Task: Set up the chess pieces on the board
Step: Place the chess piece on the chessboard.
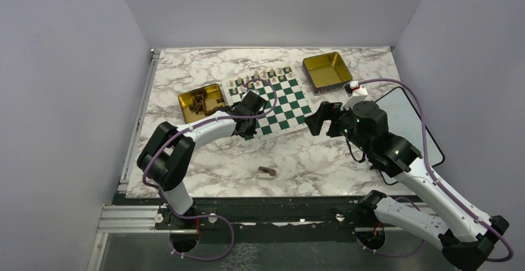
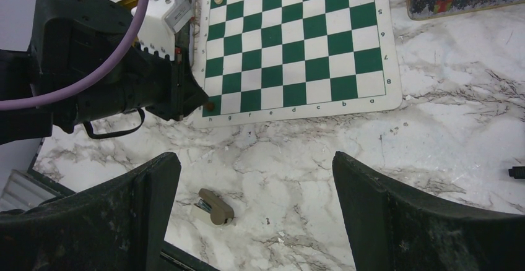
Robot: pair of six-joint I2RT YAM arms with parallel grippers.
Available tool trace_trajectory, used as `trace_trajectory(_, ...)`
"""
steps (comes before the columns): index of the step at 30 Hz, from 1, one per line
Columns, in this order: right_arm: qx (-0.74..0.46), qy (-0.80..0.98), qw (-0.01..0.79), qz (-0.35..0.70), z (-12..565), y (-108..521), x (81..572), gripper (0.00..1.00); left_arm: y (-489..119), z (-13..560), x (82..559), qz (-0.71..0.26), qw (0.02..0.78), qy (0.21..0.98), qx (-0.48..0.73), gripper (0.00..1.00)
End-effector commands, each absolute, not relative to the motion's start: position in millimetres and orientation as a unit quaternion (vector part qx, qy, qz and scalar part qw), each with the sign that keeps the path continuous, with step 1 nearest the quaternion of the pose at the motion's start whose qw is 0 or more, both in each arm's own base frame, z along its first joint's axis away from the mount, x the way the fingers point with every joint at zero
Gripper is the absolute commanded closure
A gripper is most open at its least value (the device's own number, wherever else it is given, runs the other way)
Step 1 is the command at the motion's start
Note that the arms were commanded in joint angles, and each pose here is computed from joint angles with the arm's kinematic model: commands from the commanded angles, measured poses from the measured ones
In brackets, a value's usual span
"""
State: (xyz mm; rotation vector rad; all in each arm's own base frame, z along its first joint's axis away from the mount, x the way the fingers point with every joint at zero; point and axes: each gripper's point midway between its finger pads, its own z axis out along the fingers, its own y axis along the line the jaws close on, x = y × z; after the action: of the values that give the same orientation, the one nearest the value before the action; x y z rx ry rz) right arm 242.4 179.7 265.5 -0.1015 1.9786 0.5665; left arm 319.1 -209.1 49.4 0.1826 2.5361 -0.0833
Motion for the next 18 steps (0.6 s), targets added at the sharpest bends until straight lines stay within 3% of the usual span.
trace_trajectory(1, -0.034, 0.822, 0.519, 0.230, 264.5, 175.7, 242.2, 0.02, -209.7, 50.5, 320.8, -0.032, 0.300, 0.951, 0.071, 0.80)
trace_trajectory(6, -0.035, 0.822, 0.518, 0.232, 263.9, 176.5, 241.8, 0.02, -212.1, 58.5, 321.3, -0.039, 0.303, 0.949, 0.072, 0.66)
trace_trajectory(12, -0.034, 0.823, 0.518, 0.233, 262.8, 176.2, 240.9, 0.02, -217.2, 75.4, 322.9, -0.055, 0.311, 0.946, 0.069, 0.60)
trace_trajectory(18, -0.035, 0.824, 0.515, 0.233, 259.5, 175.9, 239.7, 0.02, -224.8, 113.4, 332.9, -0.075, 0.338, 0.936, 0.063, 0.60)
